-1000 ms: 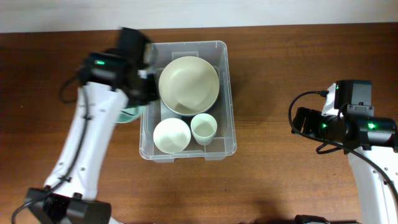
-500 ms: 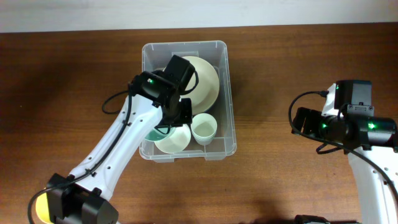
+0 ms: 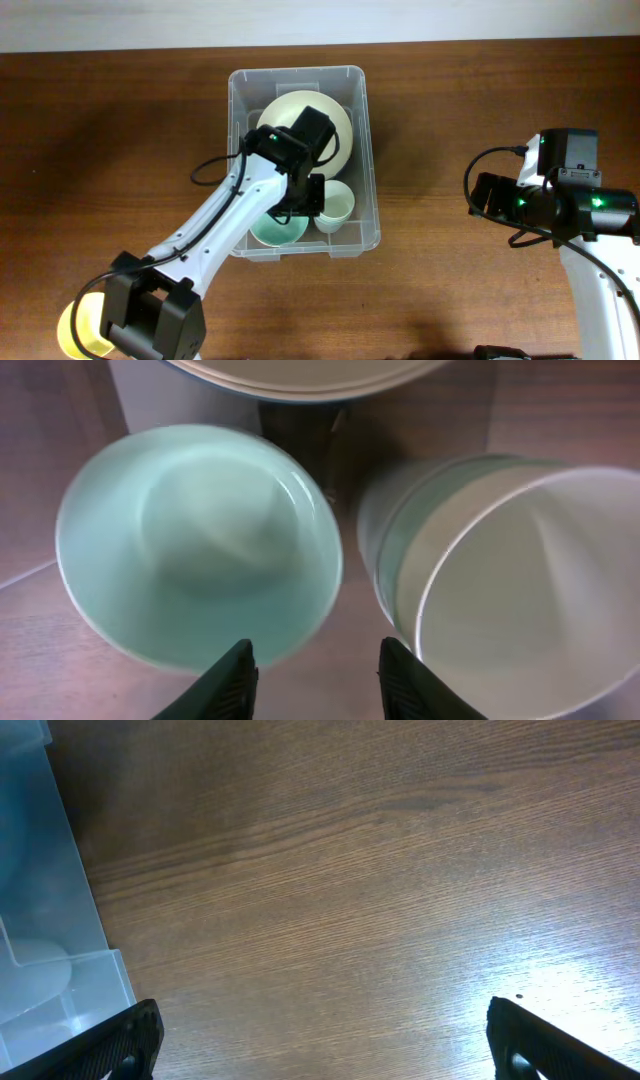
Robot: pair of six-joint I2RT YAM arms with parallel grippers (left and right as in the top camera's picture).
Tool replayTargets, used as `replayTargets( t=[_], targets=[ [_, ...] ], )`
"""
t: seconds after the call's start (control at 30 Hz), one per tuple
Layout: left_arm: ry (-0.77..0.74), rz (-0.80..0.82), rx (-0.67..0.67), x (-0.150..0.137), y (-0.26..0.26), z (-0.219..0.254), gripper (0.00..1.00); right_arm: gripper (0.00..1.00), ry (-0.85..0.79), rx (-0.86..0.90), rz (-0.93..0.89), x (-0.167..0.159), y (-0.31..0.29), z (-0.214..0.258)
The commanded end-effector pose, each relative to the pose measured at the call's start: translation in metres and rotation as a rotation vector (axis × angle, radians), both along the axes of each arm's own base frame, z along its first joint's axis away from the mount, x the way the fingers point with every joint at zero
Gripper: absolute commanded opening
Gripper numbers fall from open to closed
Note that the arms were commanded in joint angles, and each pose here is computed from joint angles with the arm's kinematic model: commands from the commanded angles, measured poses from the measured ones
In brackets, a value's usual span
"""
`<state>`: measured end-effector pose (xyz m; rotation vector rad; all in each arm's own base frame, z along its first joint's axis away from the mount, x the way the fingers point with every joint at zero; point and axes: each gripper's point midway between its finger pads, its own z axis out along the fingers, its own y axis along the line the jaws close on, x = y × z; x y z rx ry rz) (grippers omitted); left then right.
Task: Pack container
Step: 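Carry the mint-green bowl with the left gripper onto the white bowl, then release the bowl and move the left gripper to the yellow bowl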
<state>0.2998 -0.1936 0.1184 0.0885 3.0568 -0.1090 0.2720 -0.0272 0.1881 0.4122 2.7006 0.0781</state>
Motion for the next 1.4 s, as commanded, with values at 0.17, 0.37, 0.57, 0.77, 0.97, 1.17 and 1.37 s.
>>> replayTargets(
  t=[0.17,0.37,0.57,0.77,0.97,1.17,1.37],
  targets=[
    [-0.127,0.113,0.062,0.025,0.051,0.064,0.43,0.99,-0.006,-0.01,-0.006,0.0,-0.001,0.002],
    [-0.219,0.528,0.057,0.016,0.157,0.121,0.44,0.99,-0.007,-0.01,-0.006,0.0,-0.001,0.002],
    [-0.208,1.092,0.101,-0.041,0.278,0.13,0.59,0.99,-0.007,-0.01,-0.006,0.0,-0.001,0.002],
    [-0.041,1.297,0.169,-0.091,0.321,0.079,0.74,0.99,-0.004,-0.009,-0.006,0.0,-0.001,0.002],
    [0.066,1.409,0.188,-0.121,0.343,0.012,0.85,0.99,-0.003,-0.009,-0.006,-0.001,-0.001,0.002],
    [0.092,1.433,0.208,-0.142,0.355,-0.04,0.87,0.99,-0.002,-0.009,-0.006,-0.001,-0.001,0.002],
    [0.092,1.425,0.208,-0.146,0.361,-0.073,0.92,0.99,-0.003,-0.009,-0.006,-0.001,-0.001,0.002]
  ],
)
